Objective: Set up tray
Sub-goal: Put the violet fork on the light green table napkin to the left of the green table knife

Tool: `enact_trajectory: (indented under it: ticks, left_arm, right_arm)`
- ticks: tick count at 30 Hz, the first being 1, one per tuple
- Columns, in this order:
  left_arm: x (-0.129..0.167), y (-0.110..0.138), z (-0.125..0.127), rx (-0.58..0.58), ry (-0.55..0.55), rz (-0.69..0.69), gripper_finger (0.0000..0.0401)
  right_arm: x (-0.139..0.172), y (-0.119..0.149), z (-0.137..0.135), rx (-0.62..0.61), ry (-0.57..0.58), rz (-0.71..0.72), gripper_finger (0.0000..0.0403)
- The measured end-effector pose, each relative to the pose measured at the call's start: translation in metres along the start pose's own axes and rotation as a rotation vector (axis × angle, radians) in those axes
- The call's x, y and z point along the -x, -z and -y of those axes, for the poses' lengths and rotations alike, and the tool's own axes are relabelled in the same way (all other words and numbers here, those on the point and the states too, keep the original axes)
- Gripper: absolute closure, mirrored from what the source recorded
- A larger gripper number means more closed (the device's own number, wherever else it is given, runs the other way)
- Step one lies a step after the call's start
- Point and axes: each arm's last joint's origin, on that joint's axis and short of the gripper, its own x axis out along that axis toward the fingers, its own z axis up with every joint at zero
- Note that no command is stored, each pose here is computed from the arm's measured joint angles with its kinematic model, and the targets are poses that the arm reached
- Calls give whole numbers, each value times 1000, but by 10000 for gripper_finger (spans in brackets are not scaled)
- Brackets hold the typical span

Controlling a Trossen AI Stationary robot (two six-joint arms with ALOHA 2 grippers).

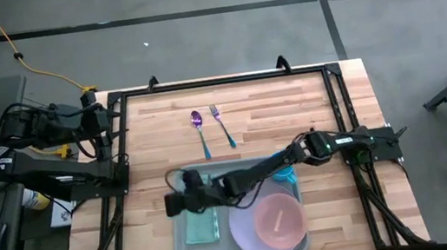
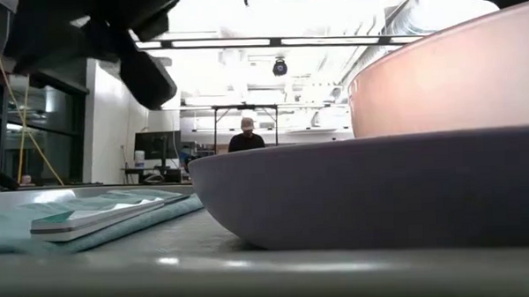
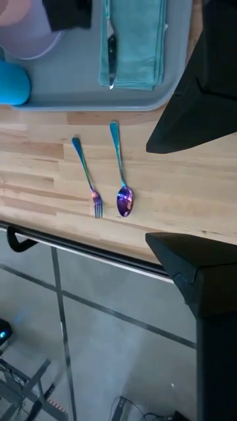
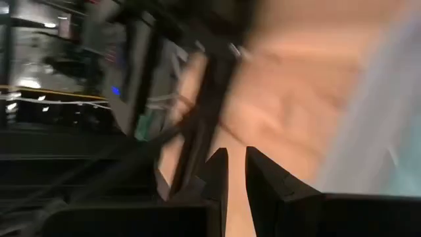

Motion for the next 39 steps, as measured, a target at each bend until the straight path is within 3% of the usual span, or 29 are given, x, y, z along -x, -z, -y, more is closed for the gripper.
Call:
enact_trajectory:
  ticks: [6,11,18,30,35,39]
  left_arm:
    - [0,0,0,-3,0,0,162]
    - [0,0,0,-10,0,0,162]
    - [0,0,0,-10,0,0,162]
    - [0,0,0,-3,0,0,162]
    - [0,0,0,-2,0,0,162]
    - [0,0,0,-2,4,0,162]
  right_arm:
    - [16,-52,-25,194,-27,95,375]
    - [53,-109,-41,326,110,128,375]
    - [97,-189,-38,392,288,48,365]
    - [111,-282,29,363,632,-163,267]
    - [95,-308,61,351,659,-252,256]
    - [71,-311,91,319,685,-344,256]
